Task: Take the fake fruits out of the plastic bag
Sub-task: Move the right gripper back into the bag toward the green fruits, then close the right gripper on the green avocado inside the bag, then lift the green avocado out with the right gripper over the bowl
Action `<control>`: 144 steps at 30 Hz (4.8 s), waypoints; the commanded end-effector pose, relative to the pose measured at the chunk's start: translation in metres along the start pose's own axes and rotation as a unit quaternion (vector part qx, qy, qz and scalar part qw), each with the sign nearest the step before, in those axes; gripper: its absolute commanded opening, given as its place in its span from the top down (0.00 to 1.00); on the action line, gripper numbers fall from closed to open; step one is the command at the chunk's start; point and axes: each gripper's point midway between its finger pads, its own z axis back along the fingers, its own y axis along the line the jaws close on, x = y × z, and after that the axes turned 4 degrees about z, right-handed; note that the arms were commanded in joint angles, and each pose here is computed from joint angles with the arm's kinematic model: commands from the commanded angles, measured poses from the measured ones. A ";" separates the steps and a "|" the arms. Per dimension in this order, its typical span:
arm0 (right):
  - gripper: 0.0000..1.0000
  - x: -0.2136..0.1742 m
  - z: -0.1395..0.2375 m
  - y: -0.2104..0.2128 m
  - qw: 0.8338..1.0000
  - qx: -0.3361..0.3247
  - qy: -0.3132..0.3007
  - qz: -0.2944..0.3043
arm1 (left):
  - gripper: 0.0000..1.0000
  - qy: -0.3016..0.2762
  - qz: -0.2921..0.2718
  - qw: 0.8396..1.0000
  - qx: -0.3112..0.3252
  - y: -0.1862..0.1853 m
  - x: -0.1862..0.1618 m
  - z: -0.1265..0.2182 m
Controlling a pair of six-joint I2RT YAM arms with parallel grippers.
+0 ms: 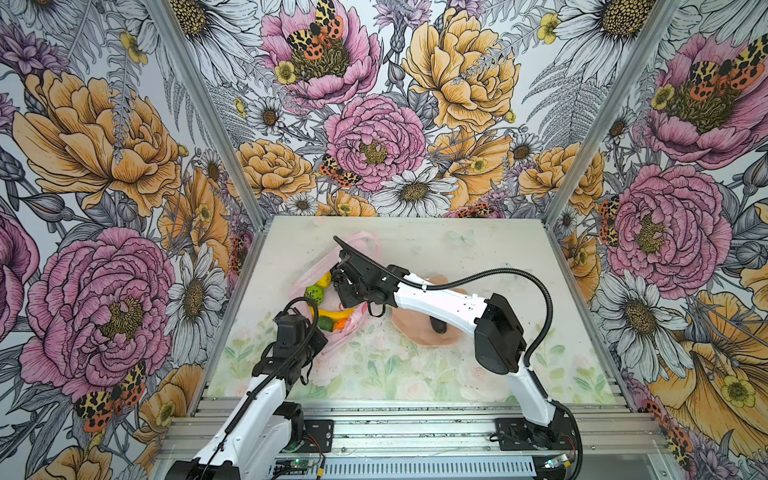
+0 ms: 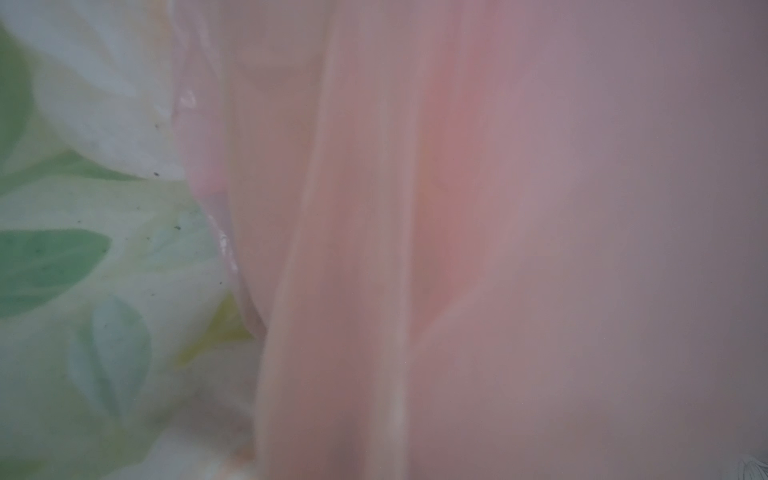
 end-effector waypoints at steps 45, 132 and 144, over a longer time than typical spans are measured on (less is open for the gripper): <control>0.26 -0.073 -0.090 0.107 0.982 0.121 0.069 0.128 | 1.00 -0.004 0.106 0.994 0.011 0.044 -0.005 0.005; 0.42 0.033 0.027 0.059 0.992 0.098 -0.041 0.067 | 1.00 0.019 0.065 0.998 0.006 0.026 -0.006 -0.003; 0.43 0.010 0.094 -0.019 0.998 0.020 -0.038 0.047 | 1.00 -0.006 0.028 1.000 0.009 0.015 0.012 0.007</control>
